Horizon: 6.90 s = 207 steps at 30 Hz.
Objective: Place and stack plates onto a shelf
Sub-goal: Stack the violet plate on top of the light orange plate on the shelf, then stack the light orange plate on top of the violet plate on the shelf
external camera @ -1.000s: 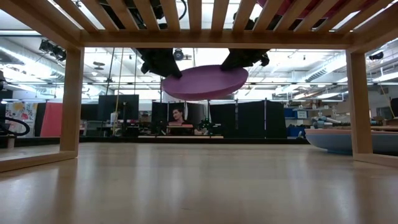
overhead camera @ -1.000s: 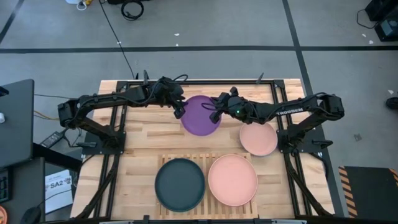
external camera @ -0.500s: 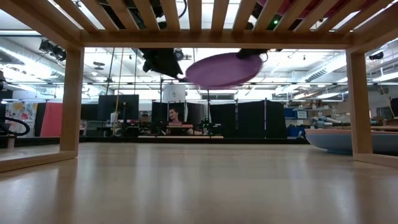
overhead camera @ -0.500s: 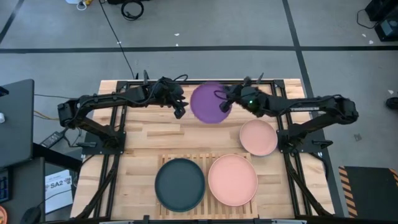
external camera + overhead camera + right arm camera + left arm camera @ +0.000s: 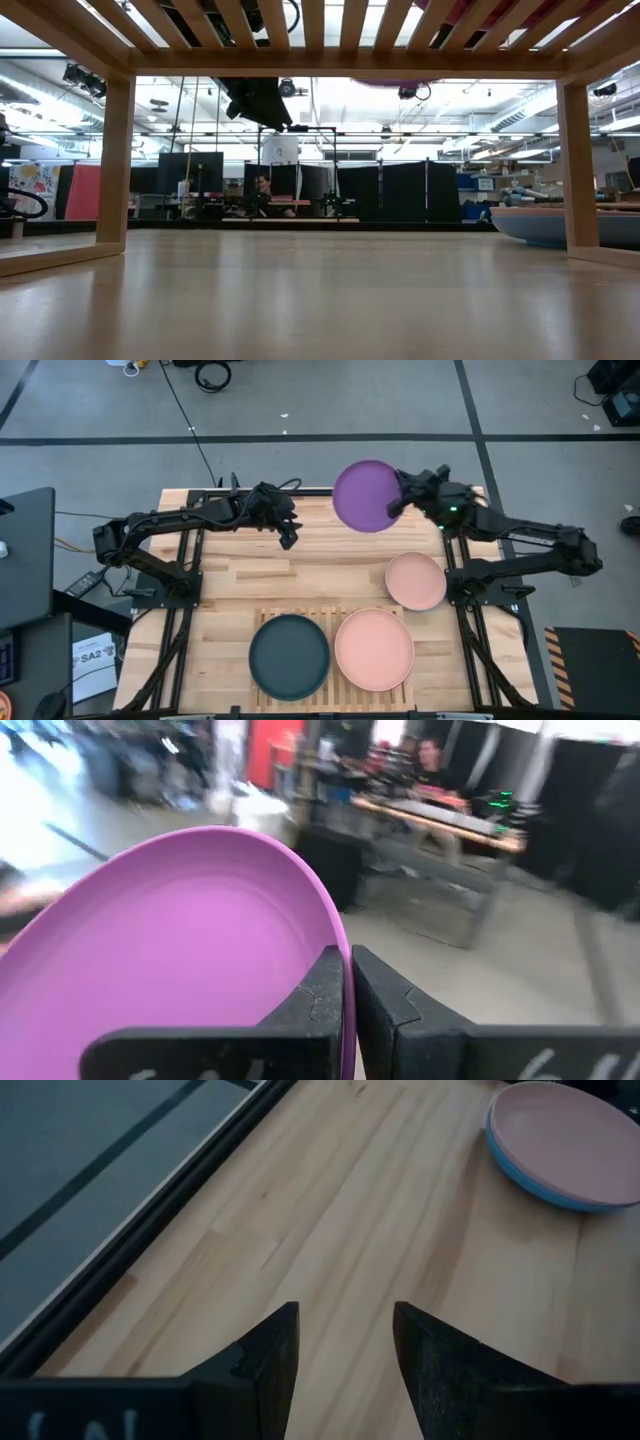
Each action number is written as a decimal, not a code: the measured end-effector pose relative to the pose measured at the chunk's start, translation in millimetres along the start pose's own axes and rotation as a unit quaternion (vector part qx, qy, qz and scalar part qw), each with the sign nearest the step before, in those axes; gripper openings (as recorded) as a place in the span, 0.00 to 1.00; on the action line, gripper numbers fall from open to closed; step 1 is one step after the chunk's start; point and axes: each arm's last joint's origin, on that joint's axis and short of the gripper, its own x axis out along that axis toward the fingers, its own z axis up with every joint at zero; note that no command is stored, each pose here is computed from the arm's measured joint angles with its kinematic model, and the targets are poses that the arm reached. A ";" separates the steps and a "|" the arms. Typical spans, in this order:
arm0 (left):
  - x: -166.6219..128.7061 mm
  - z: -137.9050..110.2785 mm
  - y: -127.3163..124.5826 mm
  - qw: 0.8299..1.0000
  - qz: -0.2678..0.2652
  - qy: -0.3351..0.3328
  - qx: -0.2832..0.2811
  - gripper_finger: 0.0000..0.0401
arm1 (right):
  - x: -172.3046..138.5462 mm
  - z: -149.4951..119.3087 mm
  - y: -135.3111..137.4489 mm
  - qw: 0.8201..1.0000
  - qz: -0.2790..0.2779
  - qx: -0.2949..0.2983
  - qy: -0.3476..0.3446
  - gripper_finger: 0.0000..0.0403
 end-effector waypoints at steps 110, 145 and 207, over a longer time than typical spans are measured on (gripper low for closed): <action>-0.6 0.7 -0.5 1.000 -0.002 -0.002 0.000 0.42 | -87.7 -54.9 128.8 0.780 0.570 0.024 0.257 0.51; -0.5 0.6 -0.5 1.000 -0.002 -0.002 0.000 0.42 | -81.1 -26.1 78.7 0.821 0.553 0.002 0.143 0.55; -0.3 0.6 -0.5 1.000 -0.002 -0.002 -0.017 0.42 | 29.6 -166.1 -19.0 0.788 0.273 -0.220 0.505 0.55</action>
